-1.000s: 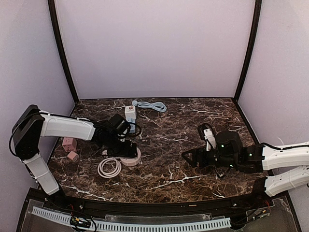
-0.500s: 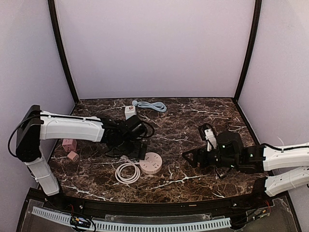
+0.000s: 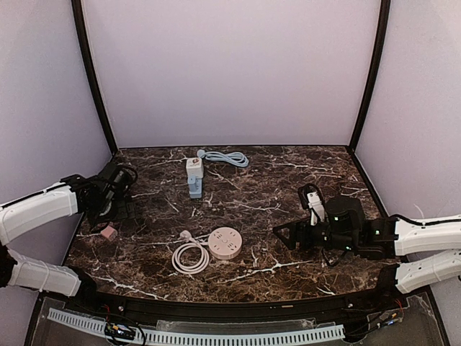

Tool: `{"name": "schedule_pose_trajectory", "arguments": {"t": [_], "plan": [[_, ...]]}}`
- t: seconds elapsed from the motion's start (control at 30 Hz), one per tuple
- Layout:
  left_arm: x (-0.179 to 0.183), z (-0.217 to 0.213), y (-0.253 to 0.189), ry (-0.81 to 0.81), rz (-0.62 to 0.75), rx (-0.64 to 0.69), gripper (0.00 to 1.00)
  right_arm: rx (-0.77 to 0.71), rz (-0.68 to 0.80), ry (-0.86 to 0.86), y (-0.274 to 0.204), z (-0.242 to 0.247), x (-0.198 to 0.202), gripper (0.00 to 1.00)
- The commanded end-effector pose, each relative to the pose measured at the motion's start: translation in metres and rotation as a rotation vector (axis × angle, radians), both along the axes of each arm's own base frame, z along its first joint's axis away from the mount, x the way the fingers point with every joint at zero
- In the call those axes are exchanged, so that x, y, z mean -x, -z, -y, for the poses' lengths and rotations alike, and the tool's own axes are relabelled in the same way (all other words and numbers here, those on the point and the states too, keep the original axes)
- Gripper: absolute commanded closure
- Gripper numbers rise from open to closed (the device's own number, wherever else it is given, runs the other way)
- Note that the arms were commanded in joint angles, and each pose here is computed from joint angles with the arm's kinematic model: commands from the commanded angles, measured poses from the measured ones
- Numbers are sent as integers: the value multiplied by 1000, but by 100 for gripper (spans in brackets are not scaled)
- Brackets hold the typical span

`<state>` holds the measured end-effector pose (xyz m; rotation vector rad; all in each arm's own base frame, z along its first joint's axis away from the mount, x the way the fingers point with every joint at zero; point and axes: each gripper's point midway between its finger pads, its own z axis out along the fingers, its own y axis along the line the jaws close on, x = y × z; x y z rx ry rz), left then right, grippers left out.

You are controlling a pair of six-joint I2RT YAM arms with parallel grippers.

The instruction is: Insert the plug

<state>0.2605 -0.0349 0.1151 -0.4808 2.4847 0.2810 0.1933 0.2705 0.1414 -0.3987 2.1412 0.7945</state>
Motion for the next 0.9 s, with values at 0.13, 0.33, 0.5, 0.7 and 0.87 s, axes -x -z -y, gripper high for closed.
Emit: {"name": "schedule_pose_trajectory", "arguments": {"t": [0.13, 0.33, 0.5, 0.7, 0.87], "plan": [[-13, -46, 17, -77, -10, -1, 1, -9, 15, -1, -1, 0, -1, 21], [-27, -62, 45, -94, -56, 51, 2, -7, 7, -13, 3, -3, 0, 20], [-46, -74, 55, -105, -68, 92, 4, -10, 8, -11, 2, -2, 0, 20], [-58, -89, 70, -117, -103, 129, 6, -9, 8, -9, 2, -1, 0, 20], [-63, -86, 71, -90, -111, 141, 9, -5, 6, -11, 4, -2, 0, 20]]}}
